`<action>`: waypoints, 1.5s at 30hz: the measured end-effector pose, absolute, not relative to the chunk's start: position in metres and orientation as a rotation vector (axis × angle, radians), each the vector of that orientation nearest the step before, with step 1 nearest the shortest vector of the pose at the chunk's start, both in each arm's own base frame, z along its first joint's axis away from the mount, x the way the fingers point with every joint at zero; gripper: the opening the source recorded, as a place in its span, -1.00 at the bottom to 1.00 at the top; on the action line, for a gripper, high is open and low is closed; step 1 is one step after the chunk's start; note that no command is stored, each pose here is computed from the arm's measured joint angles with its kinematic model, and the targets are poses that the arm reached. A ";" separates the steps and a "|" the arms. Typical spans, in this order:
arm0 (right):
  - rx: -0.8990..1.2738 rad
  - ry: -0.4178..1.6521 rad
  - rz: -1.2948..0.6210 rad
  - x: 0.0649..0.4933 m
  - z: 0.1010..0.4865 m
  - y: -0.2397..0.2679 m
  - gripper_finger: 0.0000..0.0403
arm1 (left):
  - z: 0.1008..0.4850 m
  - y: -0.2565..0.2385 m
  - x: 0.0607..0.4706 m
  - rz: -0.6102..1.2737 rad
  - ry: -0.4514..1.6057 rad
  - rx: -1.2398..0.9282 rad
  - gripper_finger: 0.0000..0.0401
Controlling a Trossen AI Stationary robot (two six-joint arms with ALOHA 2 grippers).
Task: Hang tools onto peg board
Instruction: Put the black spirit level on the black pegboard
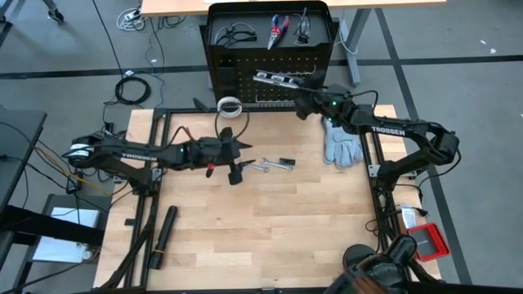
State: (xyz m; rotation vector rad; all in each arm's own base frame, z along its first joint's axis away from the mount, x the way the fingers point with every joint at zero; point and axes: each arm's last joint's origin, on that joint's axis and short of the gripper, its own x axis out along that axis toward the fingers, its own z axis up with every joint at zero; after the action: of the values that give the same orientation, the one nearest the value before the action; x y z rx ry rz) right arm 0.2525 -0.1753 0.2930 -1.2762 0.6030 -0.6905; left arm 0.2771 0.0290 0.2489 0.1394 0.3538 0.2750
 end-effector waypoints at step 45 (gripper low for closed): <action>-1.196 0.606 -0.837 0.296 0.275 -0.208 -0.65 | 0.229 0.027 0.269 0.304 0.266 0.061 0.22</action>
State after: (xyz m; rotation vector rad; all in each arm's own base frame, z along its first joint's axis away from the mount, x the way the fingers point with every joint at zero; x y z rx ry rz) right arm 0.2961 -0.2077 0.2751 -1.1960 0.6062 -0.8372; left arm 0.2693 0.0274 0.2294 0.0609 0.2663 0.3042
